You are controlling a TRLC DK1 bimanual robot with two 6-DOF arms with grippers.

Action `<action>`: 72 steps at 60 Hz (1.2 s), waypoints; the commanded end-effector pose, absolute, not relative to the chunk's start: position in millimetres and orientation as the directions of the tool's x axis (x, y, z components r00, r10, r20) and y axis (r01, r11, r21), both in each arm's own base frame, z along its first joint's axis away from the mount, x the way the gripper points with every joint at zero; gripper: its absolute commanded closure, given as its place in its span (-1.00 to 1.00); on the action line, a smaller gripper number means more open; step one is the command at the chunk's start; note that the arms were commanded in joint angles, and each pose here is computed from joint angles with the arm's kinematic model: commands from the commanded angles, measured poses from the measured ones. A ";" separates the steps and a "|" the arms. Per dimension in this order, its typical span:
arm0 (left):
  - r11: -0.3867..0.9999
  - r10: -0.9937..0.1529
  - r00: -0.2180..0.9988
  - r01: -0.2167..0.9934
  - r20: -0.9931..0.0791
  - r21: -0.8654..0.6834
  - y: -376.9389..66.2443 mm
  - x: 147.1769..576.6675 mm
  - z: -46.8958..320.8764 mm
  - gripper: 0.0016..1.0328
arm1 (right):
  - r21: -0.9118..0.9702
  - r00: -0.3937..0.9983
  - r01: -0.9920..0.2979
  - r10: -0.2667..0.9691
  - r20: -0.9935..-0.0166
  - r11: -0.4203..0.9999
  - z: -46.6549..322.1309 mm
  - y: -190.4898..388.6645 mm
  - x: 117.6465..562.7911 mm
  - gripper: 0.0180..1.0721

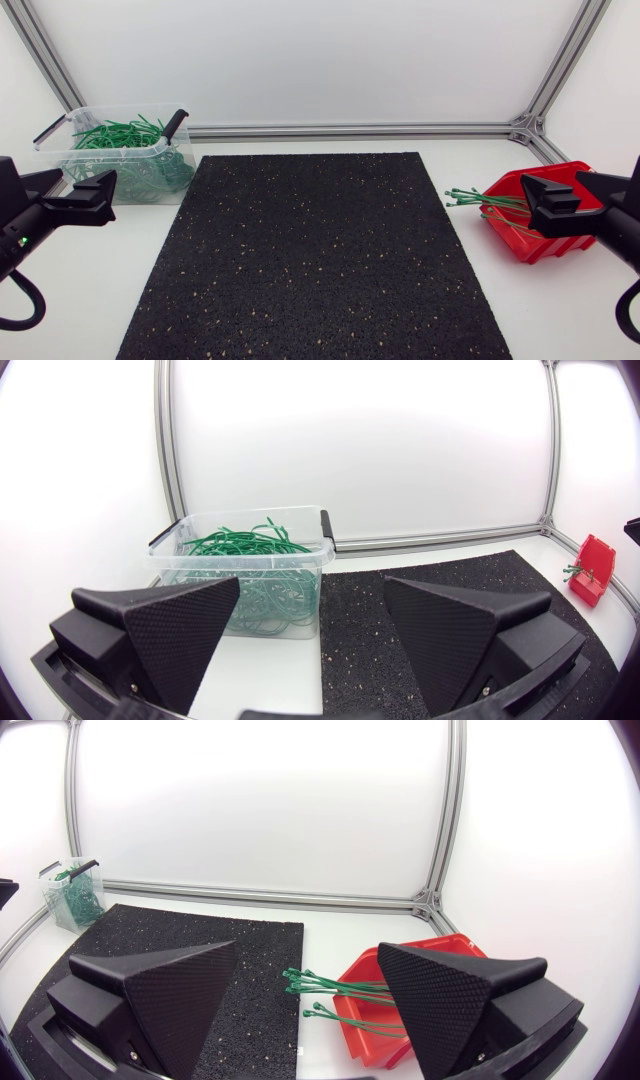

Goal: Take a green cable tie from the red box, thread the tail through the head to close it, then place it in the transparent bin on the left.

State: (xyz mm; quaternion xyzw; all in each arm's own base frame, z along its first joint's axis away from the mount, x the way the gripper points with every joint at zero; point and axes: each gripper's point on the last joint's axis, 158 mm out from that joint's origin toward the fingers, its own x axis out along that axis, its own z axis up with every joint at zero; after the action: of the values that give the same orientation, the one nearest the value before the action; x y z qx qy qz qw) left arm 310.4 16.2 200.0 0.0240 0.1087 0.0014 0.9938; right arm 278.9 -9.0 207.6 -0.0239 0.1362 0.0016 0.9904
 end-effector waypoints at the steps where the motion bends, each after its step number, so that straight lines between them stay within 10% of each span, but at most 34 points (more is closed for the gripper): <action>1: 1.000 0.020 0.978 -0.016 -0.208 0.023 17.6 298.8 190.2 -0.94 | -0.056 0.965 -0.003 -0.012 -0.263 0.998 195.8 -9.8 274.8 -0.93; 72: 1.000 -0.014 0.995 0.014 -0.097 -0.001 -2.7 255.2 131.5 -0.94 | -0.001 0.998 0.010 -0.010 -0.057 1.000 149.1 -1.9 254.4 -0.93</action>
State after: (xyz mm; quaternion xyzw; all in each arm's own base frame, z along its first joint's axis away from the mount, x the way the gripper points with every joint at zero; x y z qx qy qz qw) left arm 254.6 -0.8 152.8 0.0105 0.0268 -0.0039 0.9996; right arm 253.6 -3.1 155.7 -0.0094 0.0269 -0.0068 0.9996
